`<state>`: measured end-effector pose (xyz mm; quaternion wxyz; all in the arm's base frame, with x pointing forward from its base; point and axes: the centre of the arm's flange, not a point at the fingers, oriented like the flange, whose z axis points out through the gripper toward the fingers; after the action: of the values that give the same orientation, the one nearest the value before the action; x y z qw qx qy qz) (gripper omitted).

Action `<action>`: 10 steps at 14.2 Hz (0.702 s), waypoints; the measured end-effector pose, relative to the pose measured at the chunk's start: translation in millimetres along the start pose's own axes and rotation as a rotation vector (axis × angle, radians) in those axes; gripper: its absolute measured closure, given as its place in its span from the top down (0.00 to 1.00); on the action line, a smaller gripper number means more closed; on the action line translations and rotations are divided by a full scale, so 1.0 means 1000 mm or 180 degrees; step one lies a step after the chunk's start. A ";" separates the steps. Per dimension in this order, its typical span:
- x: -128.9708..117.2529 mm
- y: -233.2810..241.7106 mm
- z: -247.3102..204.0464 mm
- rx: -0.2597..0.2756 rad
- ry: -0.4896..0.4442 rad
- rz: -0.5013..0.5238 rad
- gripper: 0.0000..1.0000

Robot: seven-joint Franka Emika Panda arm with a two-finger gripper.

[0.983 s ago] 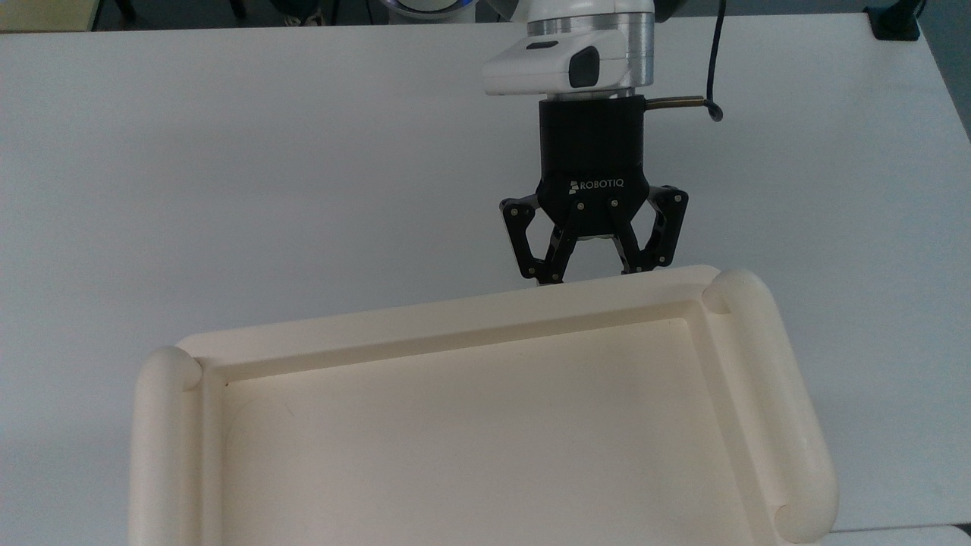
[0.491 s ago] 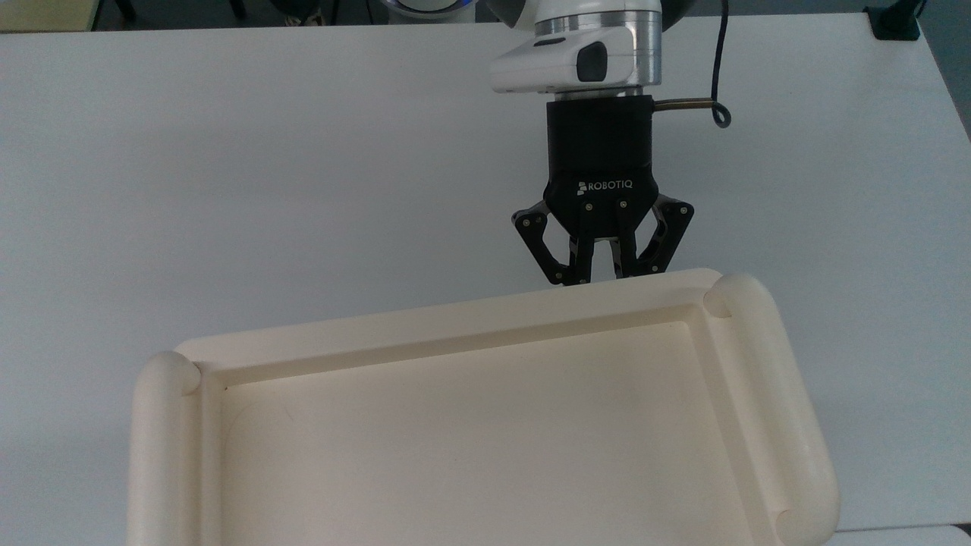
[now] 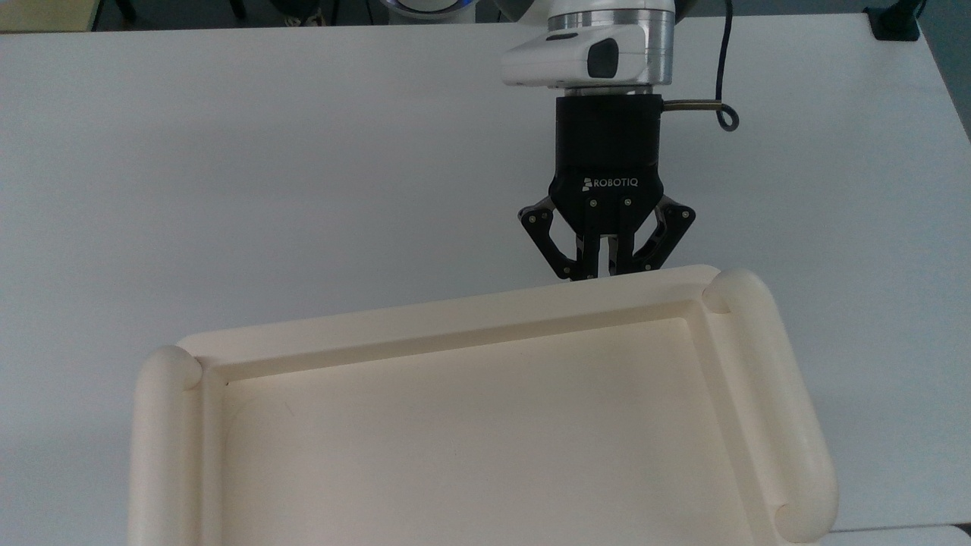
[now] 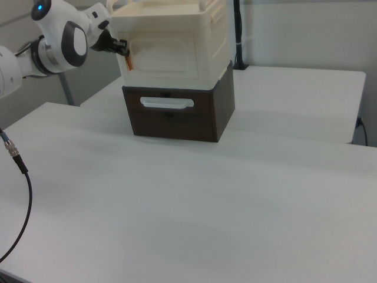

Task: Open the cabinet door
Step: 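Lower and close the gripper on the cream door's edge, then pull the gripped door edge outward, swinging the door open on its hinge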

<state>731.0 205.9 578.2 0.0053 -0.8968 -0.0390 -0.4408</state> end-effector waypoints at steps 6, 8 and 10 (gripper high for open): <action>0.001 0.011 -0.036 -0.0046 -0.0534 0.0103 0.15; -0.002 0.021 -0.050 -0.0044 -0.0749 0.0172 0.15; -0.007 0.038 -0.068 -0.0078 -0.1055 0.0262 0.16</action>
<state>676.2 165.1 615.1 0.0059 -0.9580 0.0028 -0.2867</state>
